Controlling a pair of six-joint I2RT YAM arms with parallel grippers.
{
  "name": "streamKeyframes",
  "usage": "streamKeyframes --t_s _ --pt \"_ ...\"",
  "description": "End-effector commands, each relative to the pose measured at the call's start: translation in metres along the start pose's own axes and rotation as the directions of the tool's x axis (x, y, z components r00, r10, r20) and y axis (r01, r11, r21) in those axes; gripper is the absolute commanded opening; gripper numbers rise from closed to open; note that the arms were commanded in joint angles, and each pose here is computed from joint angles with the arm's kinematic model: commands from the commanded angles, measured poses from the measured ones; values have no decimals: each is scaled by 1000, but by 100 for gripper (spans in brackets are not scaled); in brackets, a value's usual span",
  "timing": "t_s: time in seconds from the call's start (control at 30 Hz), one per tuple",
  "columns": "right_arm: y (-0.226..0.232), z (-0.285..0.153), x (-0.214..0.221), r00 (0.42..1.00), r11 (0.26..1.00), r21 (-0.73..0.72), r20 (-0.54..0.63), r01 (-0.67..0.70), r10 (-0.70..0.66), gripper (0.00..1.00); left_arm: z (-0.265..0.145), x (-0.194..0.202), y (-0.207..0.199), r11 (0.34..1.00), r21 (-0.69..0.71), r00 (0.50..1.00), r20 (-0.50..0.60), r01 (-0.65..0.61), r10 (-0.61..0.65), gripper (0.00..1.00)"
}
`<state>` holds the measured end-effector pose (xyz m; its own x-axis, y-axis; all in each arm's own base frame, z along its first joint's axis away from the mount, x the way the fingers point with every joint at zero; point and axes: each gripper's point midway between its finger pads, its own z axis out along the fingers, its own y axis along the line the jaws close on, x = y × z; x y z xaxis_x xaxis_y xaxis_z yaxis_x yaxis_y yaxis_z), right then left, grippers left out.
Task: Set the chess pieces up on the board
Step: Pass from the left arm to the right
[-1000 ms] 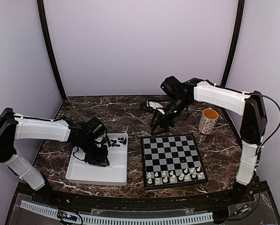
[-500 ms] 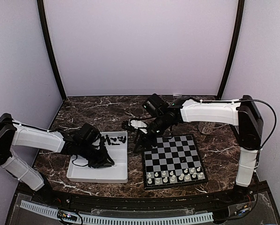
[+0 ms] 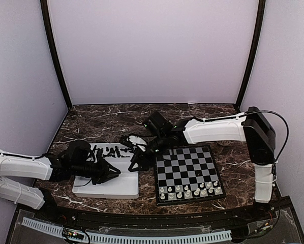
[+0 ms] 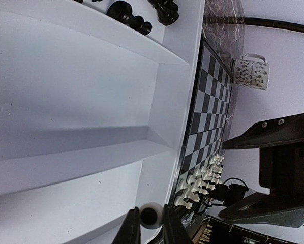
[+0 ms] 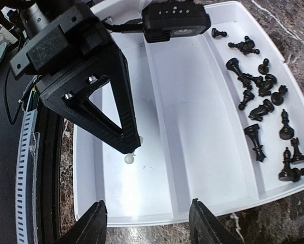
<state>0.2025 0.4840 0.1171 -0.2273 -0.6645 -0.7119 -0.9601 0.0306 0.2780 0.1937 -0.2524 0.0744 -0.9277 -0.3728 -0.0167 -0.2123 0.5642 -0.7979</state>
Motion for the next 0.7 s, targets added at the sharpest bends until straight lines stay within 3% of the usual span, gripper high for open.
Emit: streamKeyframes --t_s 0.0,0.67 --pt "12 15 -20 999 999 -48 52 0 3 56 -7 -4 -13 992 111 997 35 63 -67 16" --pt "13 36 -30 996 996 -89 87 -12 19 49 -13 -6 -27 975 209 995 39 81 -92 17"
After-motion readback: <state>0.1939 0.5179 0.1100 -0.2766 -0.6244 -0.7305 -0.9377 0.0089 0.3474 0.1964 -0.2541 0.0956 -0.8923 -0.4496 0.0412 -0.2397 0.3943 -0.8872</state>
